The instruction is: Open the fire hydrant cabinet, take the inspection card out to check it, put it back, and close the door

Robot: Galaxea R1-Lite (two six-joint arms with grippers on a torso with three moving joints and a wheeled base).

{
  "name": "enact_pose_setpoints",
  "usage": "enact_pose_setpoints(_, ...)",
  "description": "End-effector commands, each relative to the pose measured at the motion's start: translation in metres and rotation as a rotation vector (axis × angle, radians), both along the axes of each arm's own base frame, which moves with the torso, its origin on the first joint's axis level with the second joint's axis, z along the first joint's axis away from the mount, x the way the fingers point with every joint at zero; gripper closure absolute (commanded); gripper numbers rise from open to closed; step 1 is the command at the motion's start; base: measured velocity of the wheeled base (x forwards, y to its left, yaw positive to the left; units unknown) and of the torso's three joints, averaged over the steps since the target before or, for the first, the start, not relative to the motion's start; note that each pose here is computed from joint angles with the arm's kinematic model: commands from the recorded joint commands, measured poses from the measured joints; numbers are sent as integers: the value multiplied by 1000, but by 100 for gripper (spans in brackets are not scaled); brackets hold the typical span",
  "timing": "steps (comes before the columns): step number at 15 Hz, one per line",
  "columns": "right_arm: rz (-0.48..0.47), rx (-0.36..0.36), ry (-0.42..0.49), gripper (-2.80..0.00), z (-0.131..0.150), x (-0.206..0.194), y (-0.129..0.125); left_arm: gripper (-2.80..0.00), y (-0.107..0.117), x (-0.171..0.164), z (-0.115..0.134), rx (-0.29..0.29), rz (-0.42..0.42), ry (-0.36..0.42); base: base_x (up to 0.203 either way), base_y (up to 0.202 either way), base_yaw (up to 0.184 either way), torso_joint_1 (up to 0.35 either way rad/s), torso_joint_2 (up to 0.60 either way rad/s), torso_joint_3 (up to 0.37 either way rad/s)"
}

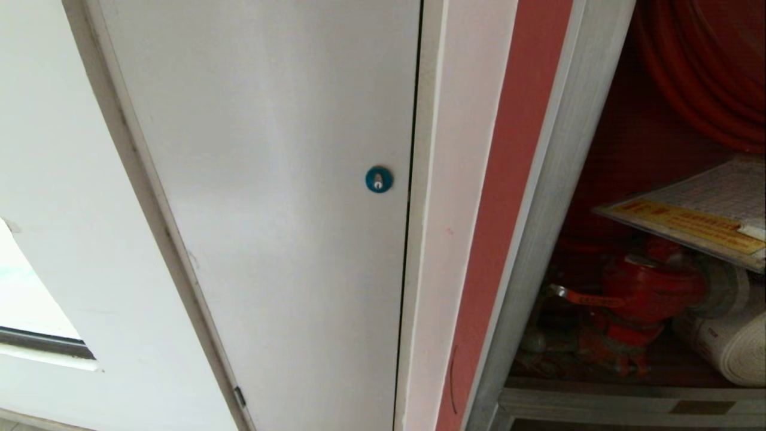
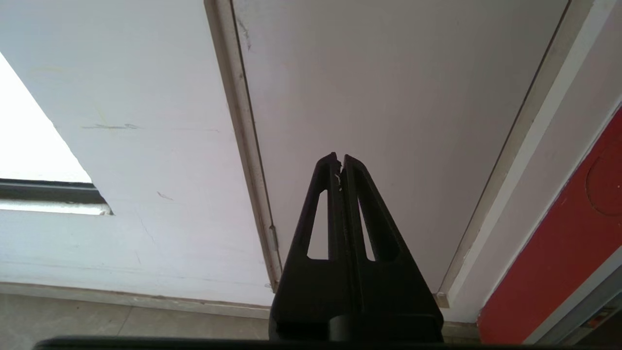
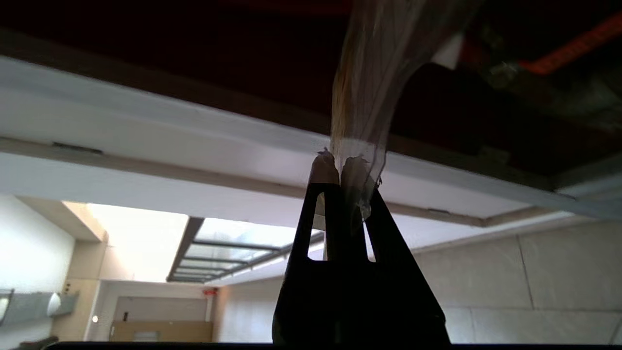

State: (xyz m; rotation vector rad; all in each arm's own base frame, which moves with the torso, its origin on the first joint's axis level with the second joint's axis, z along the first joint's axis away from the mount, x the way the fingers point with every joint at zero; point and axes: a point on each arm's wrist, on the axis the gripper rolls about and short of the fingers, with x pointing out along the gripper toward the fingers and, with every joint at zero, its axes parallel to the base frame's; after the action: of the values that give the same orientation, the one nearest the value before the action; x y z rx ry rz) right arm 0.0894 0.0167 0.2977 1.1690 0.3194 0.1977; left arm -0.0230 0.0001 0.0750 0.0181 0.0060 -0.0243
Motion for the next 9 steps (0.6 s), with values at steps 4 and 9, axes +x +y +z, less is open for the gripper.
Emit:
enact_pose_setpoints(4,-66,59,14,0,0,24,-3,0,0,0,0,0,0,1,0,0,0,0,0,0)
enact_pose_setpoints(9,-80,67,10,0,0,36,-3,0,0,0,0,0,0,1,0,0,0,0,0,0)
